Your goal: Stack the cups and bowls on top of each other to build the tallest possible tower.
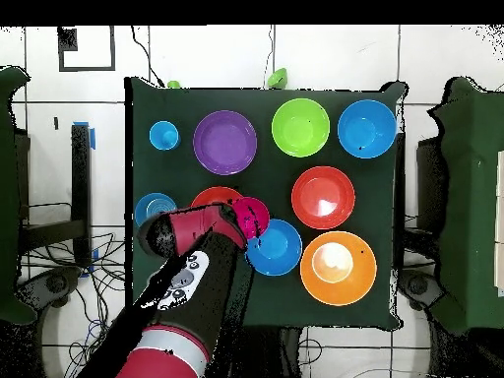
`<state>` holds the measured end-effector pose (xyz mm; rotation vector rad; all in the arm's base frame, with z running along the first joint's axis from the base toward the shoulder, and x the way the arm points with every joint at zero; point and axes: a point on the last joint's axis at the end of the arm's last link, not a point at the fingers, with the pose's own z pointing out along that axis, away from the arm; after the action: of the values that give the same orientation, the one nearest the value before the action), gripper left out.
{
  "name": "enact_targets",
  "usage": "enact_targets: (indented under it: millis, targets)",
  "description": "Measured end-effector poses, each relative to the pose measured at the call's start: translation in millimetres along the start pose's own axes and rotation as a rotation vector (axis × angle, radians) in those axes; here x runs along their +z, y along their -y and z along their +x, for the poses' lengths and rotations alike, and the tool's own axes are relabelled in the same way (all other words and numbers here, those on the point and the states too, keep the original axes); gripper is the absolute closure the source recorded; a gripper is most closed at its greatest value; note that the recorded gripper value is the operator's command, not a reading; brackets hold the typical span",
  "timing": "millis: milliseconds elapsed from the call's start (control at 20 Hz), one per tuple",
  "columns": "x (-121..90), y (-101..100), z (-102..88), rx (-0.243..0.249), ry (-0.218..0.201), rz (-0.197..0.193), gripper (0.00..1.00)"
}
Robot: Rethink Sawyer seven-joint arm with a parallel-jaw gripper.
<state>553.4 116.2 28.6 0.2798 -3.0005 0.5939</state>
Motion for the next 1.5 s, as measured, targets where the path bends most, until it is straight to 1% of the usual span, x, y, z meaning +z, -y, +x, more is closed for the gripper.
enact_targets:
  millis: [100,150,200,300,450,500,550,600,650,750,800,850,900,1000,1100,1200,1250,1400,1450,1500]
  targets:
    - [-4.2,13.8,-1.3,0.024,-0.021,-0.003,1.0]
    - [-6.9,24.5,-1.4,0.042,-0.035,-0.005,1.0]
    - [-13.9,51.6,-2.3,0.086,-0.062,-0.014,1.0]
    - [-18.5,70.8,-2.8,0.118,-0.076,-0.022,1.0]
    - [-29.3,120.7,-3.3,0.2,-0.091,-0.053,1.0]
    - [-33.6,142.5,-3.1,0.236,-0.09,-0.074,1.0]
    - [-36.3,157.0,-2.5,0.258,-0.087,-0.09,1.0]
    - [-41.4,185.6,-0.4,0.297,-0.077,-0.121,1.0]
    - [-44.1,202.6,2.0,0.317,-0.069,-0.14,1.0]
    - [-47.6,224.9,6.4,0.34,-0.057,-0.162,1.0]
    - [-50.1,241.6,11.2,0.353,-0.047,-0.18,1.0]
    - [-51.5,251.6,14.5,0.359,-0.041,-0.191,1.0]
    - [-53.4,264.5,19.6,0.363,-0.033,-0.206,1.0]
    - [-57.1,283.7,30.9,0.359,-0.019,-0.235,1.0]
    - [-60.5,290.5,39.4,0.347,-0.011,-0.253,1.0]
    - [-63.6,291.1,44.4,0.339,-0.008,-0.264,1.0]
    - [-70.6,286.1,53.0,0.325,-0.004,-0.28,1.0]
    - [-80.4,274.7,62.1,0.312,-0.004,-0.293,1.0]
    - [-89.1,264.7,68.7,0.3,-0.001,-0.3,1.0]
    - [-94.8,258.9,72.5,0.292,0.001,-0.303,1.0]
